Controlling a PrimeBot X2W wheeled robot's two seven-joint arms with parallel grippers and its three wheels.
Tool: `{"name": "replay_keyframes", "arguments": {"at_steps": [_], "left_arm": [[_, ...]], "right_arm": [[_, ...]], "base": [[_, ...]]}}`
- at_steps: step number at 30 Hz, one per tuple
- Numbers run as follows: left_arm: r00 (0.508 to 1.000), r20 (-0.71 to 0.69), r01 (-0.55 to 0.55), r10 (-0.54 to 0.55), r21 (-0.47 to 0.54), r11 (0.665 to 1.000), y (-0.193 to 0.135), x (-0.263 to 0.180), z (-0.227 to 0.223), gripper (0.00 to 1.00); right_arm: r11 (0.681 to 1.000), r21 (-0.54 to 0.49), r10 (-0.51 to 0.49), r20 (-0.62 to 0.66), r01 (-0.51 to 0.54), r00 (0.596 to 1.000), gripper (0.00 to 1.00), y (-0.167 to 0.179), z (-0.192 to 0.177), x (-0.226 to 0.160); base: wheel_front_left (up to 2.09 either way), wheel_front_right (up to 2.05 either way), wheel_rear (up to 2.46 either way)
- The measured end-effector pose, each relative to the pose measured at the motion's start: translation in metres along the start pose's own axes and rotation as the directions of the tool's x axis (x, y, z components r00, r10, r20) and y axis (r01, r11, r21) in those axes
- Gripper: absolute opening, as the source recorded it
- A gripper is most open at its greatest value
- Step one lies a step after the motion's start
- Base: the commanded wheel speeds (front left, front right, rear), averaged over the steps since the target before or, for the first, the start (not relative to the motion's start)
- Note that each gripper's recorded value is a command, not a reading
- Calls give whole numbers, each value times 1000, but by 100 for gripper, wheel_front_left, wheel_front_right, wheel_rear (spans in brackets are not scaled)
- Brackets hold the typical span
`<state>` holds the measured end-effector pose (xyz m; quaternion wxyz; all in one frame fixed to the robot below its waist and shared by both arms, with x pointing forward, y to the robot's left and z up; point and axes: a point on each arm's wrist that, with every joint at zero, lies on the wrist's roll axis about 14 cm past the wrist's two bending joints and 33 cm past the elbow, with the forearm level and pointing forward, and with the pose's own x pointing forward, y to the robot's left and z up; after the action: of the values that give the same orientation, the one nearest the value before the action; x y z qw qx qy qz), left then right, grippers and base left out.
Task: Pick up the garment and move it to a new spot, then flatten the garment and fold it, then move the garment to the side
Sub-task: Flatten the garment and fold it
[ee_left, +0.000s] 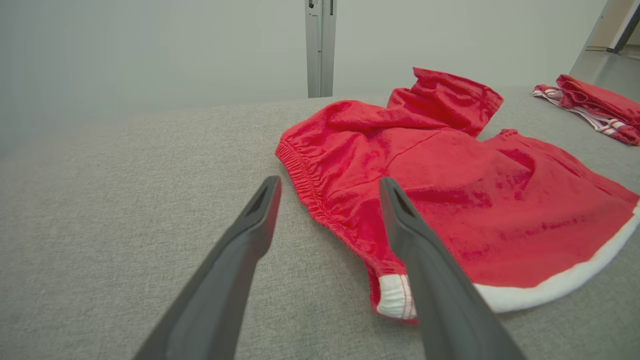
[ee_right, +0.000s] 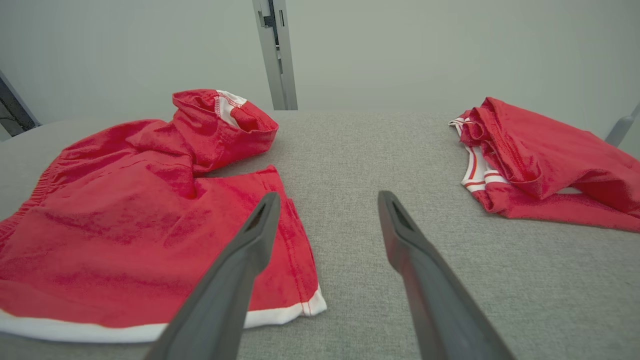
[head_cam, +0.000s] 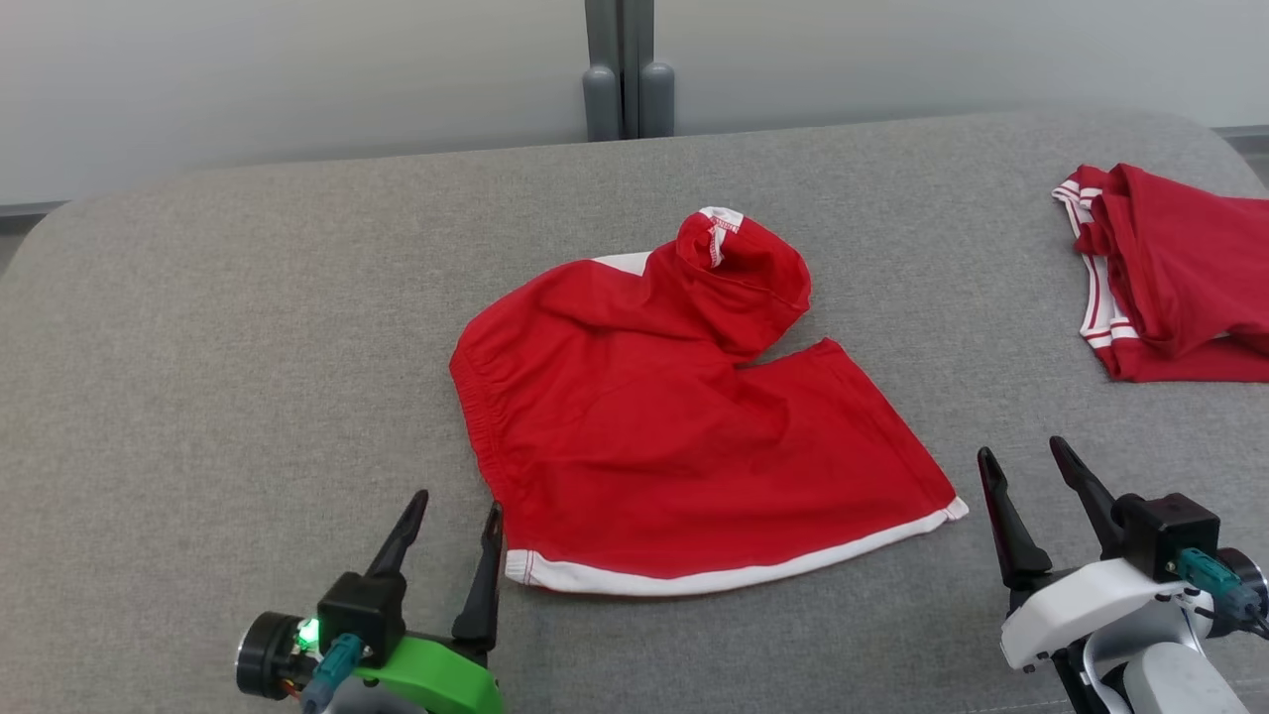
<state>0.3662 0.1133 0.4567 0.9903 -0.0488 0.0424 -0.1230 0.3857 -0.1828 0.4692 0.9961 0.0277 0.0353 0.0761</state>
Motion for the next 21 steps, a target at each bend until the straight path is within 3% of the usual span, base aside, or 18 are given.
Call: {"name": "replay_keyframes", "arguments": {"at_steps": [9,19,20,21], "left_arm": [[980,-165,105,-108,-24,994,-31,0,-51,100],[959,-248,127,-141,-70,989,-41,-4,-77,100],[957,-251,127,-142,-77,989,-42,-4,-78,83],[956,-255,127,-144,-84,988,-43,-4,-79,59]], "right_arm": [[1000,28,18,-160,-14,987,100,3,-51,18],[997,75,34,-308,-11,951,100,11,-98,19],[997,81,38,-312,-13,949,100,13,-99,19],[996,90,42,-317,-13,947,100,15,-101,20]], "base": [[0,0,0],[0,0,0],[0,0,0],[0,0,0]]}}
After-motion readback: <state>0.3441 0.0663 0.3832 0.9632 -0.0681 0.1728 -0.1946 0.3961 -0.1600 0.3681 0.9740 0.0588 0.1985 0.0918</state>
